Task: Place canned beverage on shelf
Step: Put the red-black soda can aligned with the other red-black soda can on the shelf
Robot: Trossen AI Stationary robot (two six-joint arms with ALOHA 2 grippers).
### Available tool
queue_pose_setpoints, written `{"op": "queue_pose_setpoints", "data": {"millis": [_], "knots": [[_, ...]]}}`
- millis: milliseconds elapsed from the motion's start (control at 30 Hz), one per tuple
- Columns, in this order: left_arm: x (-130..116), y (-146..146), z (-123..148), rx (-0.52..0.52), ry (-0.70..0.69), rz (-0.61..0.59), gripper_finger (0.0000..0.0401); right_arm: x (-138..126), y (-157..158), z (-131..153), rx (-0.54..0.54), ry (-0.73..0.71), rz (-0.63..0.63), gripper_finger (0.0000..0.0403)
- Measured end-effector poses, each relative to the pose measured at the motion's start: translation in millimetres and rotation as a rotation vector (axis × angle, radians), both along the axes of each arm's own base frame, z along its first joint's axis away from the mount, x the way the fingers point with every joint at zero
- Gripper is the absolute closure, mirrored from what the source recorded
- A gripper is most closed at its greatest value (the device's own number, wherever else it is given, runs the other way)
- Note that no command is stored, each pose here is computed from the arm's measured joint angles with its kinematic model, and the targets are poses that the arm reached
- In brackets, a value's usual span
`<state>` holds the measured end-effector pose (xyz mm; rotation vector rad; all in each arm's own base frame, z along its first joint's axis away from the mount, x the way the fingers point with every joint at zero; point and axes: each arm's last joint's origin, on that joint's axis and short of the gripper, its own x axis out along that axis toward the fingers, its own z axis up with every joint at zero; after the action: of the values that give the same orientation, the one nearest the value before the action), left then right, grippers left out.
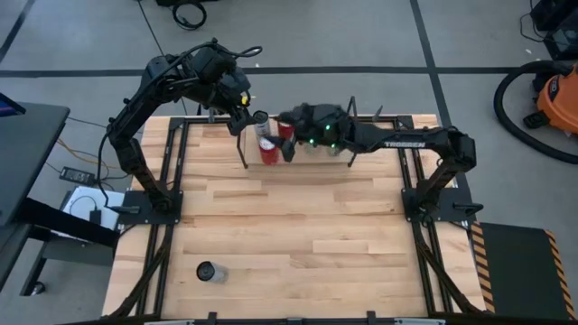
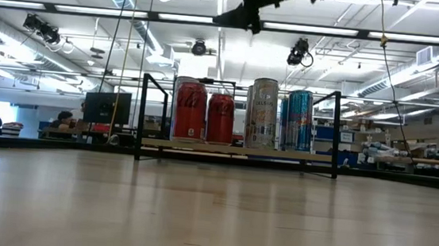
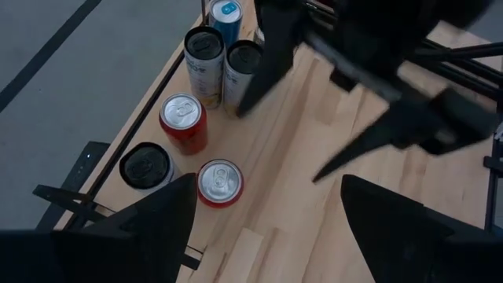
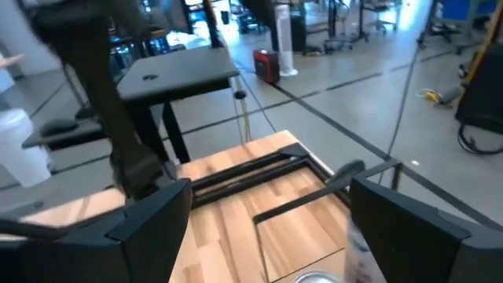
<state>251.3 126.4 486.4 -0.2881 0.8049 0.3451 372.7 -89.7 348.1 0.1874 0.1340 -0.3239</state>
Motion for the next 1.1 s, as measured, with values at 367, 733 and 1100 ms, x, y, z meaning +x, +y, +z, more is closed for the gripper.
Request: {"op": "queue_pose_setpoints", "data": {"millis": [367,733,1100], "knots": [[-7,11,2,0.017,-0.008,0.052,0.0086,18,-24,23,0.157,0.23,-0.075,0.0048],[-21,21,2,0.013,0.018,0.099,0.0086,50,-29,-21,0.242,0.359,-0.013,0.0048],[-22,20,2,0.019,0.027,0.084,0.0086,55,-29,-41,0.213,0.448,-0.11,0.0048]]}}
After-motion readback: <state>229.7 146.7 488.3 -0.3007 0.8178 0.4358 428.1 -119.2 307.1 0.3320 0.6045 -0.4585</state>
